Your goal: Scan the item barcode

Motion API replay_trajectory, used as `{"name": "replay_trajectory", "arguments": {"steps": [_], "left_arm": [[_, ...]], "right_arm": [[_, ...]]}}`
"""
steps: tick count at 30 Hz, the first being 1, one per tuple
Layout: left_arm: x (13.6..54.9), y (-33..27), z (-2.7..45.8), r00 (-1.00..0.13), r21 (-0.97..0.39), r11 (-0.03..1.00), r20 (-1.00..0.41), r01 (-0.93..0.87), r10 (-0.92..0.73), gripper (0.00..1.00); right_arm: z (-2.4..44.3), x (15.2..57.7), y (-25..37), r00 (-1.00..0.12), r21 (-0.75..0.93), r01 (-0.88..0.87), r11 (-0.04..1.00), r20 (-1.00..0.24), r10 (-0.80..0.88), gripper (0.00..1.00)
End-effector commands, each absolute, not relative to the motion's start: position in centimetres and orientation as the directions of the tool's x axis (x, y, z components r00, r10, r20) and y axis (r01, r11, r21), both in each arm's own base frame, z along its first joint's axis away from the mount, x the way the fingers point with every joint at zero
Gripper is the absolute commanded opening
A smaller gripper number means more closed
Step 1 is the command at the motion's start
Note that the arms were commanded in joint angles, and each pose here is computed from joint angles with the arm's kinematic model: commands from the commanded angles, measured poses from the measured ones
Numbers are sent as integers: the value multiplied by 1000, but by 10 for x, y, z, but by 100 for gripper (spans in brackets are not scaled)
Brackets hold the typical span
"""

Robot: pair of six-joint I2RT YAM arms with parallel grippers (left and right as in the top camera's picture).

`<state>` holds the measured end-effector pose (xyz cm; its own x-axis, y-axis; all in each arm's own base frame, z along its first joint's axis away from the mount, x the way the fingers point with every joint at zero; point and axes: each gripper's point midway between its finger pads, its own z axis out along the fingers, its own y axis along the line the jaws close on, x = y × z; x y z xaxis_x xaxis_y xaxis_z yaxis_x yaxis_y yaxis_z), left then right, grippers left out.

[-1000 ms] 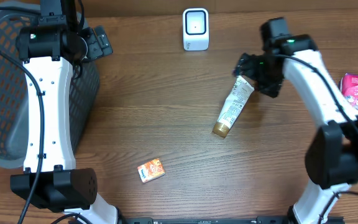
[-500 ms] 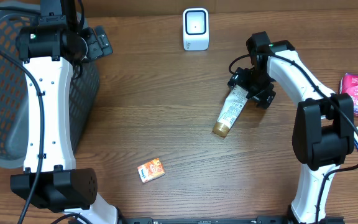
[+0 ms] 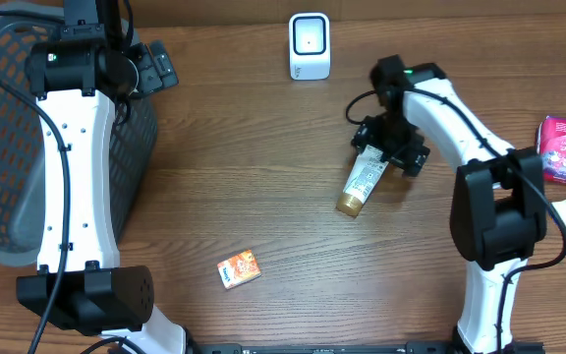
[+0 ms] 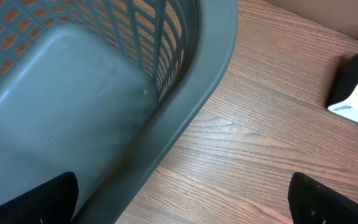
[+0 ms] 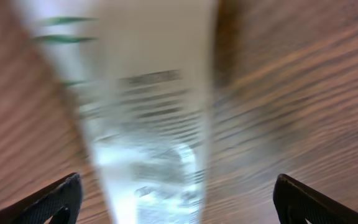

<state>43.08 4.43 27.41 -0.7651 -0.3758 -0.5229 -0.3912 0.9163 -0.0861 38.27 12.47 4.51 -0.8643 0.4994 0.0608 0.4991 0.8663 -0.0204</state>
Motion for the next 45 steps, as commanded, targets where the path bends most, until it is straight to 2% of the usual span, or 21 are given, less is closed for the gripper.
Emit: {"name": "replay_trajectory", "arguments": {"steps": [1,6,9,17,23,28,30,36,39,45], "left_arm": [[432,43,269,-774,-84,918,-510,-389,-374,100],[432,43,269,-774,-85,918,-510,-389,-375,100],[432,43,269,-774,-85,918,-510,-389,-375,100],[432,43,269,-774,-84,918,-511,-388,-374,100],[432,43,269,-774,-85,918,-510,-389,-375,100],[432,43,269,-774,-85,918,-510,-389,-375,100],[432,43,269,-774,-84,918,-511,-388,-374,100],[432,43,269,-774,-85,918,-510,-389,-375,100],[432,43,269,-774,-84,917,-511,-389,-375,99],[432,43,269,-774,-84,917,-511,-389,-375,100]], "right_arm": [[60,396,138,-874,-25,485,874,-25,485,98],[38,385,136,-875,-97,479,873,24,483,98],[18,378,131,-867,-165,480,861,62,495,94],[18,376,131,-866,-259,481,838,7,500,91],[25,365,115,-869,-355,464,811,-5,495,64],[26,360,113,-870,-372,455,809,7,493,50],[26,360,113,-876,-370,443,817,16,482,41],[18,365,137,-901,-247,393,886,90,425,22],[15,369,160,-911,-132,370,919,143,387,6],[19,380,209,-946,150,277,949,216,242,4]]}}
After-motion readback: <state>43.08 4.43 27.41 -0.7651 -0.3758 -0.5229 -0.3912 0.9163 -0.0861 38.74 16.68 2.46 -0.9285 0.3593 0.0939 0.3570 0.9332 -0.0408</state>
